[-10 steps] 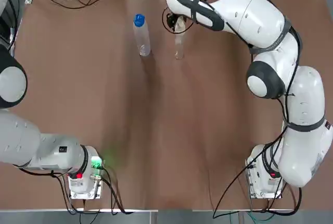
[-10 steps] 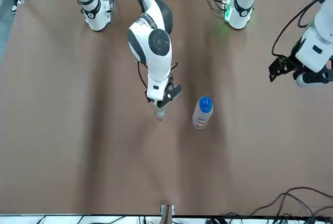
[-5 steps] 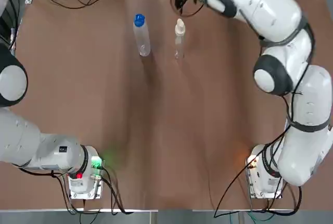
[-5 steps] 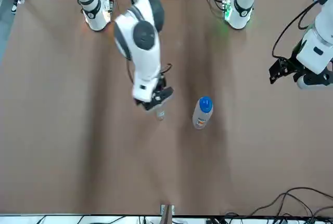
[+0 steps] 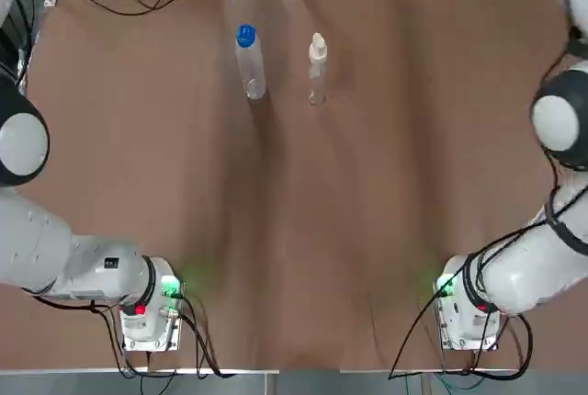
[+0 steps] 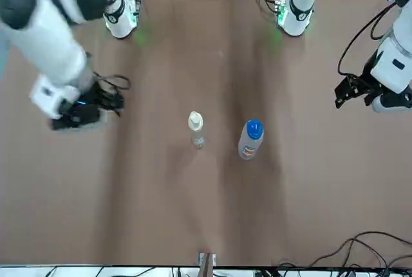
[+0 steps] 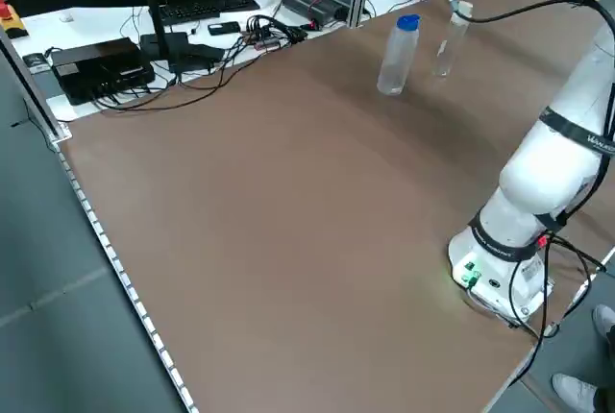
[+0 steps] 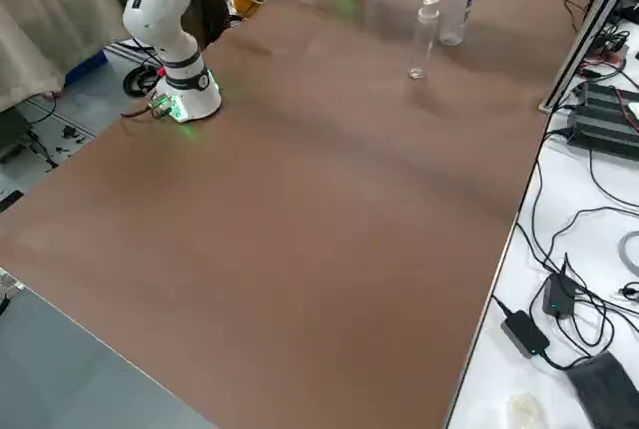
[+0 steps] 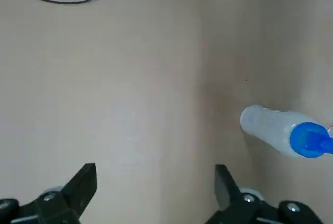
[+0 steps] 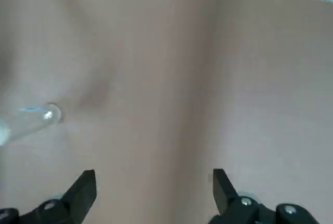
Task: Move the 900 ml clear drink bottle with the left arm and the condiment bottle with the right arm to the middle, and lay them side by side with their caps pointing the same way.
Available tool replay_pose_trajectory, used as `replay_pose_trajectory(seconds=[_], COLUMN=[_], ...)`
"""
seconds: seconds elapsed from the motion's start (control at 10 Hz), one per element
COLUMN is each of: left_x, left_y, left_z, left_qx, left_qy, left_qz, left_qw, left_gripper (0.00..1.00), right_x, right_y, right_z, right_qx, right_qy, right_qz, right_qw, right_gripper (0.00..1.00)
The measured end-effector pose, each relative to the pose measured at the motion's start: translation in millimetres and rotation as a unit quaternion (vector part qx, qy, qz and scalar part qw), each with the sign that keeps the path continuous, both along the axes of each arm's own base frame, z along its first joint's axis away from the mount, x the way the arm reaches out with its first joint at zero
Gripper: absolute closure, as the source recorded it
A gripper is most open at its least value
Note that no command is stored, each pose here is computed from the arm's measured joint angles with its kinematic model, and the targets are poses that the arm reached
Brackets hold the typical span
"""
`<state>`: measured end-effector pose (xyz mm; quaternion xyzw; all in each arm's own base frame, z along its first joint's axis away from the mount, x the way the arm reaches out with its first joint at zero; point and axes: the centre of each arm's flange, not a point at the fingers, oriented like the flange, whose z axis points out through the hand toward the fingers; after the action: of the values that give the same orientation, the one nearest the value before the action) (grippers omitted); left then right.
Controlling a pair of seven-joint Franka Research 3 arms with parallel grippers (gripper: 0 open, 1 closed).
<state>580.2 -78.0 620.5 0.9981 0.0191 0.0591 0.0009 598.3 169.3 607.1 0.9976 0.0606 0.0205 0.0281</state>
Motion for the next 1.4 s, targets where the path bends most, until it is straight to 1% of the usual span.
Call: replay_pose_trajectory(seconds=[0.2, 0.4, 0.6, 0.7, 0.9, 1.1, 1.4], left_x=[-4.0, -5.7, -6.2, -6.5, -6.7, -6.6, -6.4], left_y=[23.3, 39.1, 33.2, 30.3, 29.4, 29.9, 31.1], left_z=[10.2, 13.8, 13.5, 13.3, 13.2, 14.1, 18.7], left_qx=[0.007, 0.008, 0.007, 0.007, 0.007, 0.007, 0.007], left_qy=[0.009, 0.011, 0.012, 0.012, 0.013, 0.012, 0.007], left_qz=[-0.024, -0.018, -0.023, -0.025, -0.026, -0.025, -0.024], left_qw=[1.000, 1.000, 1.000, 1.000, 1.000, 1.000, 1.000], left_gripper=[0.00, 0.00, 0.00, 0.00, 0.00, 0.00, 0.00], right_x=[-34.7, -65.9, -92.4, -101.5, -105.4, -106.7, -106.7], right_y=[-70.5, -118.6, -131.2, -133.1, -155.5, -160.6, -154.8], right_z=[20.6, 38.8, 37.6, 37.7, 38.5, 43.7, 66.6], right_qx=[0.020, 0.026, 0.023, 0.021, 0.022, 0.026, 0.029], right_qy=[0.020, 0.033, 0.039, 0.040, 0.041, 0.041, 0.021], right_qz=[-0.049, -0.078, -0.089, -0.086, -0.074, -0.071, -0.064], right_qw=[0.998, 0.996, 0.995, 0.995, 0.996, 0.996, 0.997], right_gripper=[0.00, 0.00, 0.00, 0.01, 0.01, 0.01, 0.02])
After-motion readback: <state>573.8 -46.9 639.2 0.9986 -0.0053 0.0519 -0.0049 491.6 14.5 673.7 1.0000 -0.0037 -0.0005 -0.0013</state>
